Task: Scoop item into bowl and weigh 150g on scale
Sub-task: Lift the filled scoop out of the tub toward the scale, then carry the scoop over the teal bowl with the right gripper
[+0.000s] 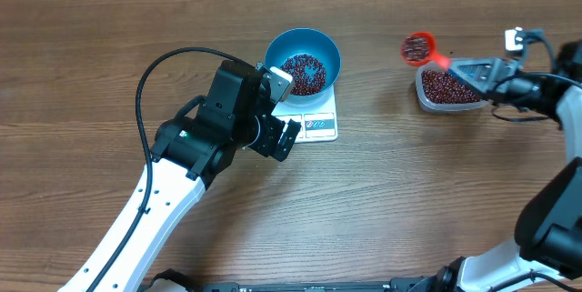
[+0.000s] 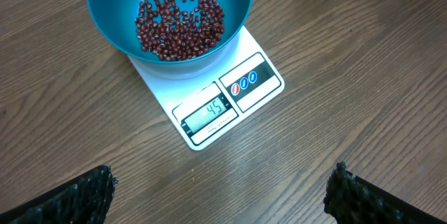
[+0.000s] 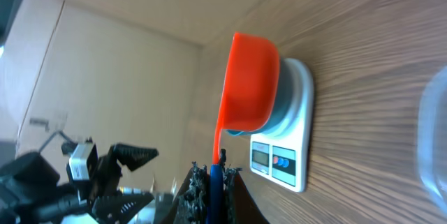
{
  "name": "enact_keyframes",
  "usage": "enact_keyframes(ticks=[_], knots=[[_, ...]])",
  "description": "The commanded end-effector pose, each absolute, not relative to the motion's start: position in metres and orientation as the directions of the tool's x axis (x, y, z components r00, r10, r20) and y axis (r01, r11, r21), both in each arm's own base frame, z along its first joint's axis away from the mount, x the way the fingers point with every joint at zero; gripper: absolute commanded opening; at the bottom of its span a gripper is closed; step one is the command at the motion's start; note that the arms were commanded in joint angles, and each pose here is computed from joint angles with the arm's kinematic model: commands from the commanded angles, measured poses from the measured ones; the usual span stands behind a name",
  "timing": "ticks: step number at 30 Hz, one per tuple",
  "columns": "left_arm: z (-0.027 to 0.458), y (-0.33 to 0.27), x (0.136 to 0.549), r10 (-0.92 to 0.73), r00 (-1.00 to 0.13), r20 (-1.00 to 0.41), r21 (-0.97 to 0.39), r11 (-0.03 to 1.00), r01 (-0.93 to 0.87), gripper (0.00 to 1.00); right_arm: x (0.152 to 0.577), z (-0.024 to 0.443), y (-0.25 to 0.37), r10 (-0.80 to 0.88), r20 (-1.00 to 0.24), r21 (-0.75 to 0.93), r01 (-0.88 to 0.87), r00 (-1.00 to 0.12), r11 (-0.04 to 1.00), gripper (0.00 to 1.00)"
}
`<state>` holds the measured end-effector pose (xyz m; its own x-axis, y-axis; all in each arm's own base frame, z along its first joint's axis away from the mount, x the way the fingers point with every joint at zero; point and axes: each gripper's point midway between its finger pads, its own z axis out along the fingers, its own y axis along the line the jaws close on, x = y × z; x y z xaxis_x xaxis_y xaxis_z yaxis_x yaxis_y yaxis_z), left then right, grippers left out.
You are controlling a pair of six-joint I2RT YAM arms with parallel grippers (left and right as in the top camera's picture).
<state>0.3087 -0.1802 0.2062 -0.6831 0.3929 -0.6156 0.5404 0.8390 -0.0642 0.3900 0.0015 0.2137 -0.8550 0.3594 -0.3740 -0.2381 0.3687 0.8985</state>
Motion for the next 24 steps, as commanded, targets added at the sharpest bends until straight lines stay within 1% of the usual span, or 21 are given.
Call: enact_keyframes(ticks=[1, 3, 13, 19, 20, 24], knots=[[0.21, -0.181, 0.308, 0.403, -0.668, -0.626, -0.061, 0.828, 0.557, 1.0, 0.394, 0.222, 0.033, 0.305, -0.381, 0.905, -0.286, -0.873, 0.313, 0.04], [0.21, -0.181, 0.308, 0.403, -0.668, -0.626, -0.061, 0.828, 0.557, 1.0, 0.4, 0.225, 0.05, 0.271, -0.391, 0.902, -0.308, -0.879, 0.303, 0.04], [0.21, -0.181, 0.308, 0.403, -0.668, -0.626, -0.061, 0.828, 0.557, 1.0, 0.427, 0.229, 0.144, 0.137, -0.47, 0.846, -0.4, -0.872, 0.353, 0.04], [0.21, -0.181, 0.308, 0.403, -0.668, -0.626, -0.061, 0.828, 0.557, 1.0, 0.432, 0.208, 0.182, 0.088, -0.504, 0.776, -0.405, -0.859, 0.484, 0.04], [0.21, -0.181, 0.308, 0.403, -0.668, -0.626, -0.061, 0.828, 0.557, 1.0, 0.432, 0.203, 0.189, 0.065, -0.526, 0.748, -0.424, -0.848, 0.511, 0.04], [0.21, -0.181, 0.308, 0.403, -0.668, -0.626, -0.061, 0.828, 0.557, 1.0, 0.434, 0.188, 0.2, 0.028, -0.549, 0.678, -0.425, -0.835, 0.6, 0.04]])
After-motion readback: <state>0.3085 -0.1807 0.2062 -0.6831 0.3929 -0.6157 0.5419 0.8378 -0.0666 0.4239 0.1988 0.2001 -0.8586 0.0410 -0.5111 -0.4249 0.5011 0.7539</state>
